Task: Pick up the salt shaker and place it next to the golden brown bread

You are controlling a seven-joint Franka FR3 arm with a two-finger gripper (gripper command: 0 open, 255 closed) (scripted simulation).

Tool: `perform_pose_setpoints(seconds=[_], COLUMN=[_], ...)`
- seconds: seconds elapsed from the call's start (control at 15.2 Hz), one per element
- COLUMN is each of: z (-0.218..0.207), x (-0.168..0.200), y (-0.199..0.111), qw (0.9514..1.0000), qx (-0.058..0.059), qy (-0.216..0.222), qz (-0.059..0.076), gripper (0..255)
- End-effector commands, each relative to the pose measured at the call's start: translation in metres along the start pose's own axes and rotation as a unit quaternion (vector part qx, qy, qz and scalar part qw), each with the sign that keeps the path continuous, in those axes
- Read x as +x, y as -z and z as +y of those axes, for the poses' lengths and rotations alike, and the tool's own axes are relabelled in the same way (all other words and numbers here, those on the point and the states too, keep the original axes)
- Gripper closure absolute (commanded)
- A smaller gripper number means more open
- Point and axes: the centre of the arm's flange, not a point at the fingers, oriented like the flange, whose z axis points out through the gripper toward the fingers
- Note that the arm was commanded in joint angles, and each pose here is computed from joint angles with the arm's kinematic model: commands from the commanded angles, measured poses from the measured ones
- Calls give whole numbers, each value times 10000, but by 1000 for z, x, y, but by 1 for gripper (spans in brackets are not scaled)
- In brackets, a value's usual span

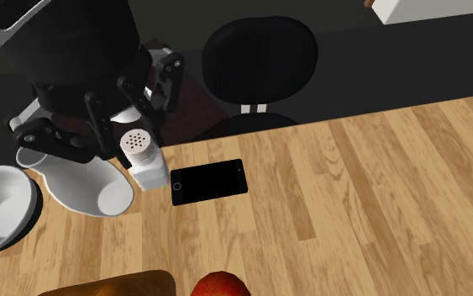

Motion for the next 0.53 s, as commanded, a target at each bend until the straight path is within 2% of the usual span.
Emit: perform_pose_setpoints(seconds=[0.0,0.46], z=[24,111], x=[-9,-41], y=[-2,-8], qw=[10000,10000], qx=[2,2], qy=[7,7], qz=[-1,-1], gripper=[255,255])
